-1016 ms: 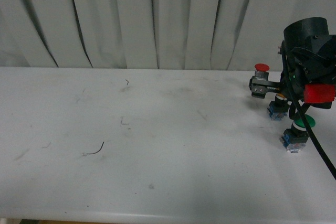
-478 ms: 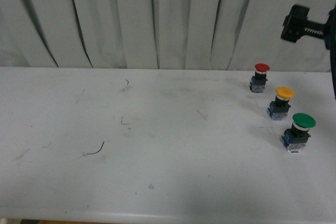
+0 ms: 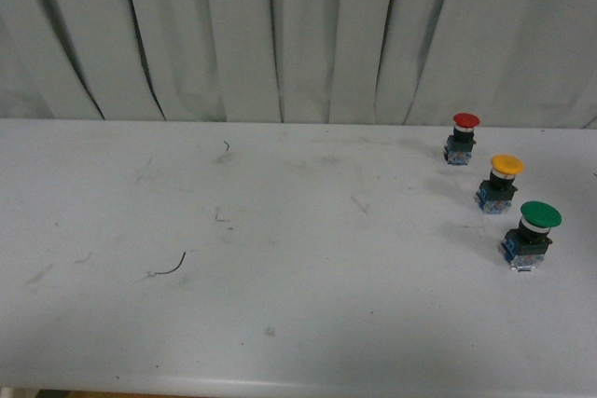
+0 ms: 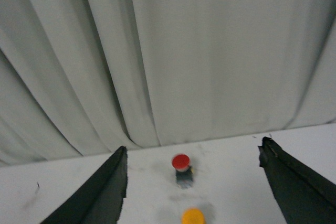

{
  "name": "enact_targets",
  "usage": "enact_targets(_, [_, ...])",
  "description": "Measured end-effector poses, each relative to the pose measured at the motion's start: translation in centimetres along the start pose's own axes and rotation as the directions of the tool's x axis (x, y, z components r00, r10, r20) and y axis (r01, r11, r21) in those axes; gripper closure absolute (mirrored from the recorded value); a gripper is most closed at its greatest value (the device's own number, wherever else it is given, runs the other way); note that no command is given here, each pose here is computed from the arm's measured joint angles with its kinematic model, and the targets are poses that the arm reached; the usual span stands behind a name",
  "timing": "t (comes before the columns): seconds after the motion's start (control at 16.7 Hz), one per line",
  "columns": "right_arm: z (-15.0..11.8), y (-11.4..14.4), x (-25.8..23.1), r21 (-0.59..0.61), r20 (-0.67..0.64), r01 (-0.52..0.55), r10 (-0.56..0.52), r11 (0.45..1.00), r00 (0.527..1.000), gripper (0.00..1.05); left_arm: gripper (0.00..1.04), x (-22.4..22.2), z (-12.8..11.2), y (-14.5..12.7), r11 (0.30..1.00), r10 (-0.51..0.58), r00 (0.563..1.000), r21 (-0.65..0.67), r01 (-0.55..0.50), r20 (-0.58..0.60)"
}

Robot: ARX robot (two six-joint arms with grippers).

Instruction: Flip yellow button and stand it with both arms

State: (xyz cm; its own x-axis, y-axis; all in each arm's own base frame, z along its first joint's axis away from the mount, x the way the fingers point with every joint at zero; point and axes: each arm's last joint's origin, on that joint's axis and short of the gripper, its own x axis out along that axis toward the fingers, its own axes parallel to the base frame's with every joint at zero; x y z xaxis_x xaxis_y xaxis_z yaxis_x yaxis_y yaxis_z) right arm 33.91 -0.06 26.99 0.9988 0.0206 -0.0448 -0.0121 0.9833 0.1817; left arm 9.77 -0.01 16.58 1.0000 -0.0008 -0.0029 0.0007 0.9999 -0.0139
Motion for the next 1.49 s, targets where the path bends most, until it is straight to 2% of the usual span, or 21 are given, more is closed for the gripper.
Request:
enact_targets(0.06, [0.4, 0.2, -4.8, -0.079, -0.015, 0.015, -0.016, 0.997, 1.000, 0.35, 0.07, 0.0, 0.0, 0.0, 1.000, 0.000, 1.000, 0.000, 0.000, 0.000])
enact_targets(0.18, [-1.2, 0.1, -12.9, -0.150, -0.037, 0.018, -0.024, 0.988, 0.999, 0.60, 0.07, 0.0, 0.0, 0.0, 1.000, 0.000, 1.000, 0.000, 0.000, 0.000])
enact_targets(0.3, [-1.9, 0.1, -16.3, -0.165, 0.085, 0.019, -0.005, 0.986, 0.996, 0.86, 0.07, 0.0, 0.0, 0.0, 1.000, 0.000, 1.000, 0.000, 0.000, 0.000])
enact_targets(0.36, [-3.1, -0.1, -16.9, -0.171, 0.079, 0.020, -0.006, 0.985, 0.997, 0.99, 0.07, 0.0, 0.0, 0.0, 1.000, 0.000, 1.000, 0.000, 0.000, 0.000])
enact_targets(0.42, [-4.7, -0.4, -17.3, -0.175, 0.044, 0.020, -0.013, 0.984, 0.999, 1.03, 0.07, 0.0, 0.0, 0.0, 1.000, 0.000, 1.000, 0.000, 0.000, 0.000])
enact_targets(0.48, [-5.9, -0.7, -17.7, -0.175, 0.024, 0.021, -0.017, 0.984, 1.000, 1.03, 0.07, 0.0, 0.0, 0.0, 1.000, 0.000, 1.000, 0.000, 0.000, 0.000])
enact_targets(0.78, [-8.3, -1.1, -19.7, -0.175, 0.037, 0.020, -0.014, 0.984, 0.999, 1.03, 0.07, 0.0, 0.0, 0.0, 1.000, 0.000, 1.000, 0.000, 0.000, 0.000])
enact_targets(1.49, [-10.9, -1.5, -22.2, -0.175, 0.062, 0.021, -0.010, 0.984, 0.998, 1.03, 0.07, 0.0, 0.0, 0.0, 1.000, 0.000, 1.000, 0.000, 0.000, 0.000])
